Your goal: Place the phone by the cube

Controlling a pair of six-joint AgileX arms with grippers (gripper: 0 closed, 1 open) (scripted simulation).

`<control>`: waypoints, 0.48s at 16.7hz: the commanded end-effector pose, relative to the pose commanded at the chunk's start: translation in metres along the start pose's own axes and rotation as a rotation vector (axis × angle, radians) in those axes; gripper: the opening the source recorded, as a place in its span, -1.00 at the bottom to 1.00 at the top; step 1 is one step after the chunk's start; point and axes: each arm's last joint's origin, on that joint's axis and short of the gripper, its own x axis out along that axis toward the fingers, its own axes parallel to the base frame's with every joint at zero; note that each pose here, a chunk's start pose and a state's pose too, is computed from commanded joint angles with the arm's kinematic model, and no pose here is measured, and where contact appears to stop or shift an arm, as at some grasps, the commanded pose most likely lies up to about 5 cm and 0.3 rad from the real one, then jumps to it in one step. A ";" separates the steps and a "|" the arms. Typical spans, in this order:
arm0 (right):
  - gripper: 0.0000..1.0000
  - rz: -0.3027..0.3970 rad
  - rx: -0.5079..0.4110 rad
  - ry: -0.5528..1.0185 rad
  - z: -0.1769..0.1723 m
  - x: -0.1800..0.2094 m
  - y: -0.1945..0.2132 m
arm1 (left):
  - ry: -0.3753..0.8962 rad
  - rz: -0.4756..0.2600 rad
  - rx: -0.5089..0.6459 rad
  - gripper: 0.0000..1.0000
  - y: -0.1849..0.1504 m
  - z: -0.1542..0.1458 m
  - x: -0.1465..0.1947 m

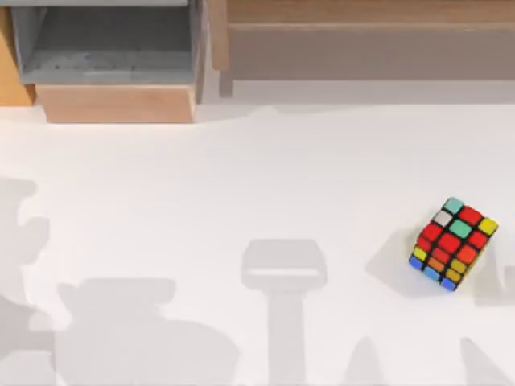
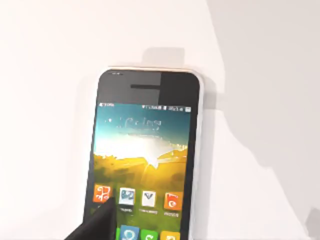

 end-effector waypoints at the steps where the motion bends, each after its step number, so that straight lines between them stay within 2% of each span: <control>1: 1.00 0.000 0.000 0.000 0.000 0.000 0.000 | 0.082 -0.021 0.008 1.00 0.009 0.007 0.014; 4: 1.00 0.000 0.000 0.000 0.000 0.000 0.000 | 0.278 -0.086 0.025 1.00 0.035 0.021 0.053; 8: 1.00 0.000 0.000 0.000 0.000 0.000 0.000 | 0.441 -0.159 0.038 1.00 0.062 0.027 0.095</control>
